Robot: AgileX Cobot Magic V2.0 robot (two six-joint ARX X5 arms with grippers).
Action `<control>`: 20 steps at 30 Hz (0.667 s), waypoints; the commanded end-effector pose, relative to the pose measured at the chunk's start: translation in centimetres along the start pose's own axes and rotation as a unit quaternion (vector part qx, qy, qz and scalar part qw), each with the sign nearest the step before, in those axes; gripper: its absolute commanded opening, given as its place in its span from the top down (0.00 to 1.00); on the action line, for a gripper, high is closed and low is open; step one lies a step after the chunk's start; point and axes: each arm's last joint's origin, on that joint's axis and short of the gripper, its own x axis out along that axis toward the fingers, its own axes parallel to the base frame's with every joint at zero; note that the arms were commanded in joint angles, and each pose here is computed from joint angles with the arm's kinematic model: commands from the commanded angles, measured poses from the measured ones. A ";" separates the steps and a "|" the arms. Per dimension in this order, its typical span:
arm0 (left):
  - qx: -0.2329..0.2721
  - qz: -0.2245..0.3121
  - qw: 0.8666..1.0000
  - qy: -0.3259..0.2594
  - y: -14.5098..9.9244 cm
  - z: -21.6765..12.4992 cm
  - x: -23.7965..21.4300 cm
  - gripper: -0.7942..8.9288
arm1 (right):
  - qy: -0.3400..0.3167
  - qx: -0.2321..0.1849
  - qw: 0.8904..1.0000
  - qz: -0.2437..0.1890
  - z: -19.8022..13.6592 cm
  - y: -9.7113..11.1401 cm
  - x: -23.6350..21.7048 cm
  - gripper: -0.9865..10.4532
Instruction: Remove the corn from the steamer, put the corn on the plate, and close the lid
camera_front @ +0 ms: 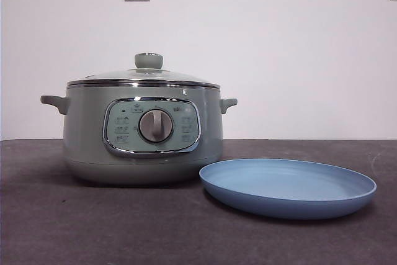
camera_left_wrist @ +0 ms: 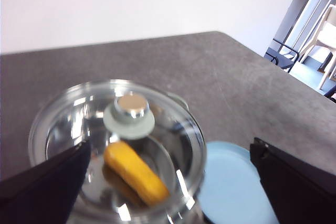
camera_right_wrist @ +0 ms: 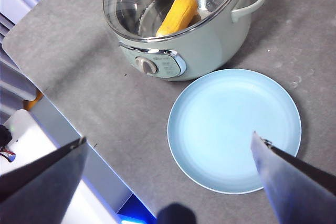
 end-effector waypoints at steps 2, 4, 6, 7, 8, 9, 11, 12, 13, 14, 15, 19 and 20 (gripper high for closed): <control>0.010 0.020 1.000 0.002 0.5 0.8 2.8 0.34 | -0.002 -0.001 1.000 0.001 0.1 0.1 0.0 0.39; 0.019 0.026 0.999 0.008 0.8 1.4 4.5 0.34 | -0.002 -0.001 1.000 0.000 0.1 0.1 0.0 0.39; 0.034 0.028 0.999 0.013 1.0 2.0 6.1 0.34 | -0.002 -0.001 1.000 0.000 0.1 0.1 0.0 0.39; 0.042 0.030 0.999 0.016 1.1 2.3 7.0 0.34 | -0.002 0.000 1.000 0.000 0.1 0.1 0.0 0.39; 0.047 0.032 0.998 0.020 1.2 2.5 7.8 0.34 | -0.002 0.000 1.000 0.000 0.1 0.1 0.0 0.39; 0.054 0.033 0.998 0.027 1.3 2.7 8.7 0.34 | -0.002 0.000 1.000 0.000 0.1 0.1 0.0 0.39; 0.059 0.033 0.997 0.038 1.3 2.8 10.5 0.34 | -0.002 0.000 1.000 0.000 0.1 0.1 0.0 0.39; 0.065 0.032 0.996 0.045 1.4 2.8 11.4 0.34 | -0.002 0.001 1.000 0.000 0.1 0.1 0.0 0.39; 0.066 0.033 0.996 0.051 1.5 2.8 12.3 0.34 | -0.002 0.001 1.000 0.000 0.1 0.1 0.0 0.39; 0.068 0.035 0.996 0.055 1.6 2.7 13.1 0.34 | -0.002 0.001 1.000 0.000 0.1 0.1 0.0 0.39; 0.074 0.035 0.995 0.060 1.7 2.5 14.0 0.34 | -0.002 0.001 1.000 0.000 0.1 0.1 0.0 0.39; 0.078 0.029 0.994 0.075 1.8 1.3 16.8 0.34 | -0.002 0.002 1.000 0.000 0.1 0.1 0.0 0.39; 0.077 0.028 0.993 0.081 1.9 1.0 17.2 0.34 | -0.002 0.003 1.000 0.000 0.1 0.1 0.0 0.39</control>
